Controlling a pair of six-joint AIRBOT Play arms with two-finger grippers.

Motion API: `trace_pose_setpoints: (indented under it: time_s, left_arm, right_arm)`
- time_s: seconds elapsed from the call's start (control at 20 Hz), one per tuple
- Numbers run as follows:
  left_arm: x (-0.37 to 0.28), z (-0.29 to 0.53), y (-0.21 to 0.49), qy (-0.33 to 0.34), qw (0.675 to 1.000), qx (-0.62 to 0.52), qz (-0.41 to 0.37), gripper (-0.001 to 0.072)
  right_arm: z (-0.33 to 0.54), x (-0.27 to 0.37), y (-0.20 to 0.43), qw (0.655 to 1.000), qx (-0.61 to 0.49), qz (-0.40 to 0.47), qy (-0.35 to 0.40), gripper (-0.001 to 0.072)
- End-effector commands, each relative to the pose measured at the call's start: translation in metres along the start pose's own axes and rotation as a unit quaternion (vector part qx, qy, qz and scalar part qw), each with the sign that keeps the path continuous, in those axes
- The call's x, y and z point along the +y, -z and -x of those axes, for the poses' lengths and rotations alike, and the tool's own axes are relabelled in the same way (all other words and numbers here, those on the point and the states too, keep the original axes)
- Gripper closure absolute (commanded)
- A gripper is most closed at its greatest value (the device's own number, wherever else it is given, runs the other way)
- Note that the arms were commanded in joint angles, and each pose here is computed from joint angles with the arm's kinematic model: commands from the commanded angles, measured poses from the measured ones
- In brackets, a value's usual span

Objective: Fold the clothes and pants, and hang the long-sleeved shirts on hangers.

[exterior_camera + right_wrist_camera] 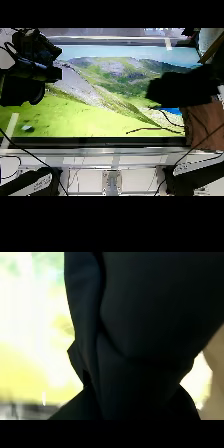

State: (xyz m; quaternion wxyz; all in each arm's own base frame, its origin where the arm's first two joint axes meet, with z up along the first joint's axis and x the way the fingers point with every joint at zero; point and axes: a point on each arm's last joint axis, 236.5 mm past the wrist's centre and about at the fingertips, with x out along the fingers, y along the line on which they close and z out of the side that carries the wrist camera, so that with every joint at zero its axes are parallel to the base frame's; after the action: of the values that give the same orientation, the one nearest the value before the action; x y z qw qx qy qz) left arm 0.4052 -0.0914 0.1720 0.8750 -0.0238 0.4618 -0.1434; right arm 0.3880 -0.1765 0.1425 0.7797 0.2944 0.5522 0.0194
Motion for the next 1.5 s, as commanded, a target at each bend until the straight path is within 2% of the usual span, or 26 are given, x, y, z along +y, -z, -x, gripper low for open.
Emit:
trace_pose_setpoints:
  time_s: [0.0,0.25,0.3,0.35,0.4,0.55,0.7,0.75,0.85,0.95,1.0,1.15,1.3,1.45]
  left_arm:
    - [0.0,0.0,0.0,0.0,1.0,0.0,0.0,0.0689]
    - [0.0,0.0,0.0,0.0,1.0,0.0,0.0,0.0689]
    - [0.0,0.0,0.0,0.0,1.0,0.0,0.0,0.0689]
    - [0.0,0.0,0.0,0.0,1.0,0.0,0.0,0.0689]
    - [0.0,0.0,0.0,0.0,1.0,0.0,0.0,0.0689]
    - [0.0,0.0,0.0,0.0,1.0,0.0,0.0,0.0689]
    - [0.0,0.0,0.0,0.0,1.0,0.0,0.0,0.0689]
    - [0.0,0.0,0.0,0.0,1.0,0.0,0.0,0.0689]
    - [0.0,0.0,0.0,0.0,1.0,0.0,0.0,0.0689]
    - [0.0,0.0,0.0,0.0,1.0,0.001,0.0,0.0689]
    - [0.0,0.0,0.001,0.001,1.0,0.001,0.0,0.0689]
    - [-0.001,0.0,0.001,0.002,1.0,0.001,0.001,0.0689]
    - [-0.001,0.0,0.001,0.002,1.0,0.001,0.001,0.0689]
    - [-0.001,0.0,0.001,0.002,1.0,0.002,0.001,0.0689]
  right_arm:
    - [0.079,-0.071,0.036,0.99,-0.069,-0.104,0.058,0.0703]
    - [0.079,-0.122,0.123,0.966,-0.042,-0.241,0.083,0.0701]
    - [0.067,-0.122,0.142,0.962,-0.018,-0.264,0.071,0.0667]
    - [0.057,-0.123,0.157,0.957,0.0,-0.284,0.066,0.046]
    - [0.05,-0.126,0.172,0.951,0.019,-0.299,0.076,0.03]
    - [0.07,-0.15,0.195,0.928,0.028,-0.332,0.166,0.0302]
    - [0.115,-0.147,0.161,0.929,-0.055,-0.304,0.202,0.0305]
    - [0.129,-0.136,0.135,0.932,-0.109,-0.292,0.188,0.0307]
    - [0.142,-0.066,0.069,0.954,-0.207,-0.207,0.06,0.0307]
    - [0.144,0.025,0.032,0.962,-0.247,-0.087,-0.073,0.0307]
    - [0.139,0.06,0.027,0.963,-0.243,-0.037,-0.108,0.0307]
    - [0.098,0.115,0.035,0.975,-0.185,0.055,-0.111,0.0307]
    - [0.061,0.131,0.046,0.984,-0.133,0.104,-0.059,0.0307]
    - [0.042,0.153,0.057,0.983,-0.104,0.14,-0.057,0.0307]
